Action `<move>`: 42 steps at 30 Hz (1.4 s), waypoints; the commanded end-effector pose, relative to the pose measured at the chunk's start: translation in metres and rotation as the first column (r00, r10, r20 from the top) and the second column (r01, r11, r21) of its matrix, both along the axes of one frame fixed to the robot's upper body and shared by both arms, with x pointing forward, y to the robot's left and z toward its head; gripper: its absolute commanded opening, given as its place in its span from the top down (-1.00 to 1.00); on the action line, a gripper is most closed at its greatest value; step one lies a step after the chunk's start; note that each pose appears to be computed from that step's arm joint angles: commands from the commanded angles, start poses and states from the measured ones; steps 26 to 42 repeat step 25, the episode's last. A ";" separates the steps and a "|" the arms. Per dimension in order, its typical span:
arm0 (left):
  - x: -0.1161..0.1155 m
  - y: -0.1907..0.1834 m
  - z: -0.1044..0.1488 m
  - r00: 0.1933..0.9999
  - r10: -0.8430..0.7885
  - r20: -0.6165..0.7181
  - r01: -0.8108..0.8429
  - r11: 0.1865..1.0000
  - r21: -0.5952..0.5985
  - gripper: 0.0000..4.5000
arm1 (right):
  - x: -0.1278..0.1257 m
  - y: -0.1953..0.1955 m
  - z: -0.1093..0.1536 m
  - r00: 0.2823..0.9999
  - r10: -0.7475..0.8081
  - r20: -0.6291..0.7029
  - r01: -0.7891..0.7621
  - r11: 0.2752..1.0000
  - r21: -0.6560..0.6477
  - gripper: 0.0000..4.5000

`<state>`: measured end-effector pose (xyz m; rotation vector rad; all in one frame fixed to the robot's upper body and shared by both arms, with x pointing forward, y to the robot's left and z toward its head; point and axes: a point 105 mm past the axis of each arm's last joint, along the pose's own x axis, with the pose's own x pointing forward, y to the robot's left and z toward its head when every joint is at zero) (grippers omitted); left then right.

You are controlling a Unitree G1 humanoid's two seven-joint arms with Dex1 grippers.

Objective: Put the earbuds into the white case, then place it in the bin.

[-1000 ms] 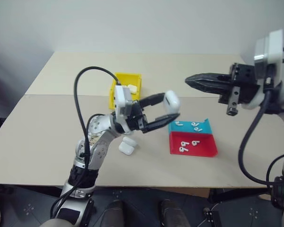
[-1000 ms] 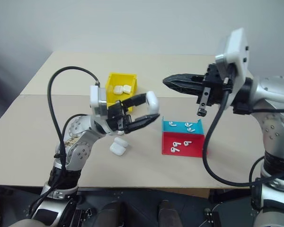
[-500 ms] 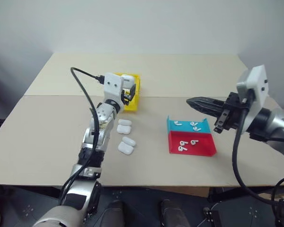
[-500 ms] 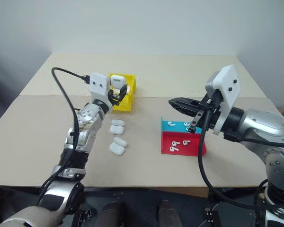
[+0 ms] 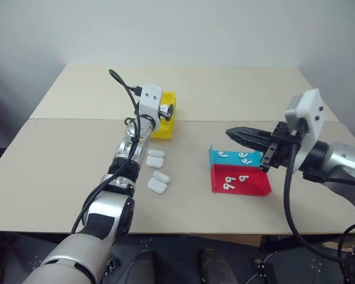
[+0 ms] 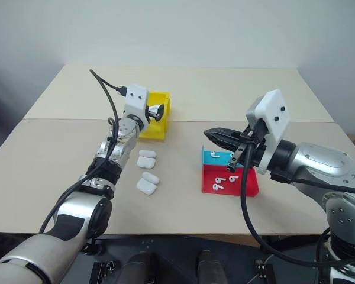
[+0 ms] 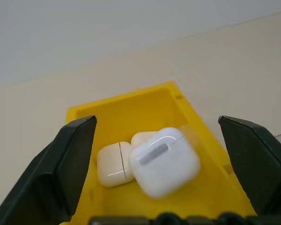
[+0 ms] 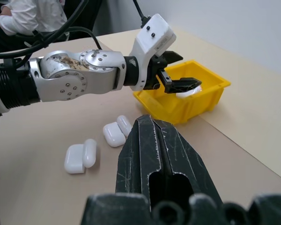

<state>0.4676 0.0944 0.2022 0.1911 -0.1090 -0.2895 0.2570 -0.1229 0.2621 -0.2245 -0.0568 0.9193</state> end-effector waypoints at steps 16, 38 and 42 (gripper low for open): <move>-0.172 0.034 0.022 0.733 -0.680 0.001 0.680 0.733 0.021 -0.99 | 0.004 0.001 -0.045 0.998 0.058 0.013 -0.057 0.997 -0.059 1.00; -0.218 0.056 0.022 0.705 -0.700 -0.115 0.708 0.704 0.056 -0.99 | 0.003 -0.009 -0.049 0.986 0.168 -0.011 -0.168 0.978 -0.120 1.00; -0.218 0.056 0.022 0.705 -0.700 -0.115 0.708 0.704 0.056 -0.99 | 0.003 -0.009 -0.049 0.986 0.168 -0.011 -0.168 0.978 -0.120 1.00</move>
